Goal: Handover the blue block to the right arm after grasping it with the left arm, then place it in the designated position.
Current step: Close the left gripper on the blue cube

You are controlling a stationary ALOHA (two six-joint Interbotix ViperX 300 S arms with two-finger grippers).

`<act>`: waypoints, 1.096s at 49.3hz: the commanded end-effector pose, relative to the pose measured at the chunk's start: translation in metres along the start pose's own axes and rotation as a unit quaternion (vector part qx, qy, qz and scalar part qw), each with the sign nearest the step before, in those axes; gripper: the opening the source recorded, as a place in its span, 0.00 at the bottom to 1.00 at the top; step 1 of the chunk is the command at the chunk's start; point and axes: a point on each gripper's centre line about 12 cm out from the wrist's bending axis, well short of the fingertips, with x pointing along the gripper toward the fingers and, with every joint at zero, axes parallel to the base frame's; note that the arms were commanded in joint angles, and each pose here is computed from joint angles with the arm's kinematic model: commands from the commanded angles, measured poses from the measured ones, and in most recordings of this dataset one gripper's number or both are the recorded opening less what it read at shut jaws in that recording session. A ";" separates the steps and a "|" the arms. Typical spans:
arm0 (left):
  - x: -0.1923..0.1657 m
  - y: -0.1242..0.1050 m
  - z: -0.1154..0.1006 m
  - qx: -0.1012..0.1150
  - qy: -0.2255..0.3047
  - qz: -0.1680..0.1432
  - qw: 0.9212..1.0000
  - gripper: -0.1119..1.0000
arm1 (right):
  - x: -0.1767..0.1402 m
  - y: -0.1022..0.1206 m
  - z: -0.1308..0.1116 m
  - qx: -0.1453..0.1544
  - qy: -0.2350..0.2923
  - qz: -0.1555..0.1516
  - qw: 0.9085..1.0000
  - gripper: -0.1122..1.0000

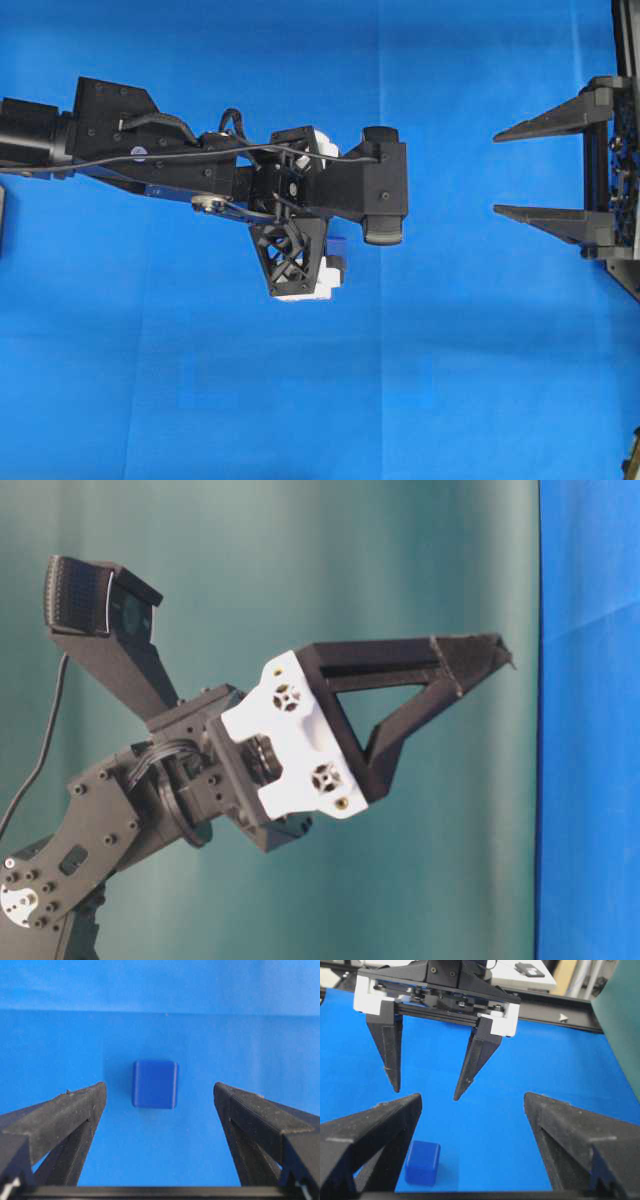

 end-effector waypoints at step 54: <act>0.046 0.002 -0.035 0.002 -0.023 -0.002 1.000 0.92 | 0.002 0.000 0.009 0.002 -0.012 -0.001 1.000 0.95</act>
